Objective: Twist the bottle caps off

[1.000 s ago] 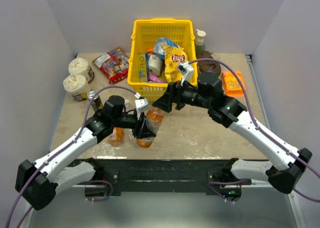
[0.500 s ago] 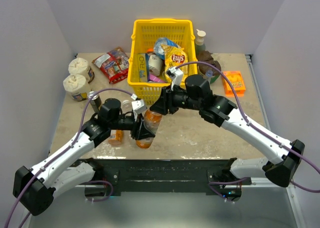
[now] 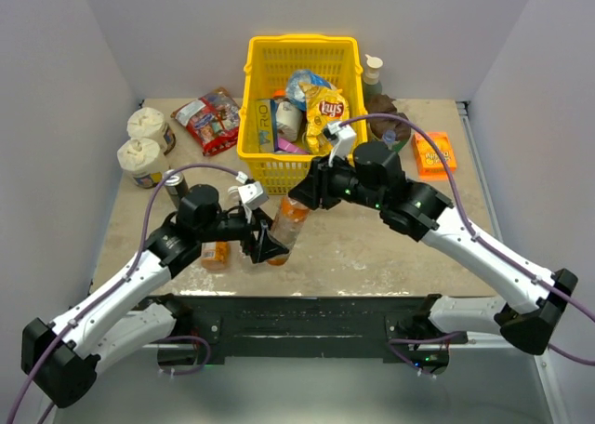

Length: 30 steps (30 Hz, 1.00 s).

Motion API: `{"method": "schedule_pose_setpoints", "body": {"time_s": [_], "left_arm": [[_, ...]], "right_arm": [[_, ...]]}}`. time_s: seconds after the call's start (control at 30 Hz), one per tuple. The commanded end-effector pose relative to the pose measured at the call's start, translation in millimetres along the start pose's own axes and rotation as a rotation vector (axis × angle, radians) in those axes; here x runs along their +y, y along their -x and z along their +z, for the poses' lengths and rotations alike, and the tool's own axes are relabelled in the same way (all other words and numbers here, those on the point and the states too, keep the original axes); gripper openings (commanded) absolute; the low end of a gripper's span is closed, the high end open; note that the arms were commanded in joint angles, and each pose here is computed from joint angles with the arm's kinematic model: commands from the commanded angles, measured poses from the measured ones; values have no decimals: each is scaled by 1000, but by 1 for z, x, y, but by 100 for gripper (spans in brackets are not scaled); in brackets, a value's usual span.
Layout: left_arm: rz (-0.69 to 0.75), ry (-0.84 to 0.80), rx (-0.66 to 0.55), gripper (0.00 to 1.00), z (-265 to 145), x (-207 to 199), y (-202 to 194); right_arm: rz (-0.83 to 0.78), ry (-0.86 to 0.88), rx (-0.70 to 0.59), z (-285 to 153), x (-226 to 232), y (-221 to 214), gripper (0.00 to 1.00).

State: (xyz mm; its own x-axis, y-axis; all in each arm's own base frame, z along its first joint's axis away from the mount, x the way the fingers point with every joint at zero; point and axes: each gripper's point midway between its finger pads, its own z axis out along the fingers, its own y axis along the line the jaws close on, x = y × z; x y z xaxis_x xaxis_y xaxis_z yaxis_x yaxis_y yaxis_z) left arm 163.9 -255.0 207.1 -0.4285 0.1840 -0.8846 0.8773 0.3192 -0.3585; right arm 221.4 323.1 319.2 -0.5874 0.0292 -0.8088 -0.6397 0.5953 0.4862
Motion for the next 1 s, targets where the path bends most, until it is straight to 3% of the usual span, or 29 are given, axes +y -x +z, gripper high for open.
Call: {"method": "schedule_pose_setpoints", "body": {"time_s": [0.0, 0.17, 0.33, 0.47, 0.67, 0.97], "left_arm": [[40, 96, -78, 84, -11, 7, 17], [31, 219, -104, 90, -22, 22, 20], [-100, 461, -174, 93, -41, 54, 27], [-223, 614, -245, 96, -54, 75, 32], [-296, 654, -283, 98, -55, 82, 44], [-314, 751, -312, 99, -71, 91, 43]], "right_arm": [[-48, -180, -89, -28, -29, 20, 0], [-68, -471, -152, -68, -78, 23, 0], [-82, -785, -264, -114, -133, 21, 0], [-85, -927, -358, -134, -165, 14, 0], [-59, -1023, -423, -140, -208, 15, 0], [-131, -1092, -408, -122, -245, 15, 0]]}}
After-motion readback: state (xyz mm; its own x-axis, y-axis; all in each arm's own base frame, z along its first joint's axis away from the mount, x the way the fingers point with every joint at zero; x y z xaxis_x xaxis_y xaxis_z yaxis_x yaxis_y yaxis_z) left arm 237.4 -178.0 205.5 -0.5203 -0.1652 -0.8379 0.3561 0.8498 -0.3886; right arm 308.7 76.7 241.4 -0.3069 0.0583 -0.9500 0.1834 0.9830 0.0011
